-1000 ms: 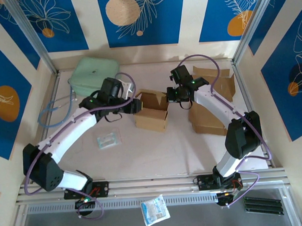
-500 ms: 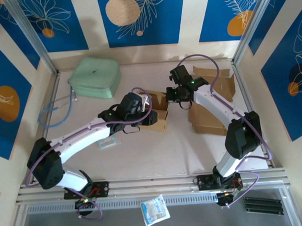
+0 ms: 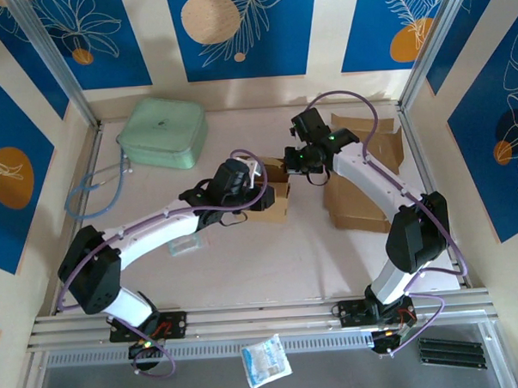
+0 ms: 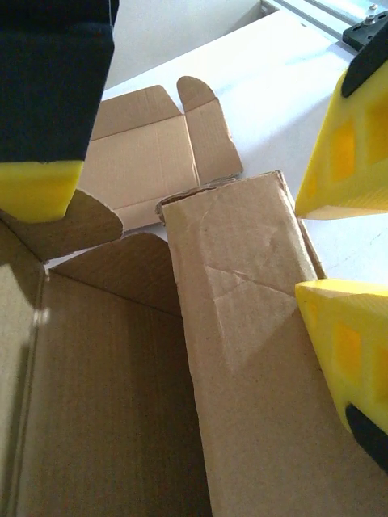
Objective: Fold the paper box
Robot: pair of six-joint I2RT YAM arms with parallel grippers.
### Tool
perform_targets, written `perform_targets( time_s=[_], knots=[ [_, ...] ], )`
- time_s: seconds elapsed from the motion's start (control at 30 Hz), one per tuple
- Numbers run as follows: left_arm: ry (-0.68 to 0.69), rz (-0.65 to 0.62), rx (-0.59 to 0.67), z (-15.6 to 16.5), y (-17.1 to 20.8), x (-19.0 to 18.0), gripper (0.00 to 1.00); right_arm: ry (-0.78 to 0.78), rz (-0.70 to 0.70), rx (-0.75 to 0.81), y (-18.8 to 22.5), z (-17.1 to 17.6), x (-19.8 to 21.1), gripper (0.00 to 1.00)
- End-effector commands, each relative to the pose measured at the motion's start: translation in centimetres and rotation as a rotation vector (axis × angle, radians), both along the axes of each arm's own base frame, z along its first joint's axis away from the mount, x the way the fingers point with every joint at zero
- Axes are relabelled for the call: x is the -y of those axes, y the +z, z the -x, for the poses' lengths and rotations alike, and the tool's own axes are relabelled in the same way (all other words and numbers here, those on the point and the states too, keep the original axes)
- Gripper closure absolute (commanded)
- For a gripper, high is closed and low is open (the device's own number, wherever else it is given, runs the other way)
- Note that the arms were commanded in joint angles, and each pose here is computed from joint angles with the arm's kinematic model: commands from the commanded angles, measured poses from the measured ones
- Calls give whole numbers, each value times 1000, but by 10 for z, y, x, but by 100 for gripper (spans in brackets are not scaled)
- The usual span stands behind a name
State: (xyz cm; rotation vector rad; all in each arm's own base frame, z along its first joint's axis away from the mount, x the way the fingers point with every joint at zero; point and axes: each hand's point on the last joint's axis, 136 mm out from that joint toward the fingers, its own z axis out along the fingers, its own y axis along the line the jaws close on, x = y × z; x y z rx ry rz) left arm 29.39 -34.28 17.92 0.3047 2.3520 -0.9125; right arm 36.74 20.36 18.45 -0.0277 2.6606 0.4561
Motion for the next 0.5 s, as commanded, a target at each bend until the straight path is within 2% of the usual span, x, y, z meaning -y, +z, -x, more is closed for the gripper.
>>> perform_targets(
  time_s=[0.0,0.37,0.47],
  knots=[
    [24,-55,2,-6,-10,-4,72,-4,-61,-54,6,6,-8,98],
    [25,-58,9,-8,-8,-3,72,0,-66,-129,-6,23,-11,98],
    [22,-56,6,-9,-9,-1,72,13,-30,-120,-7,25,-9,98]
  ],
)
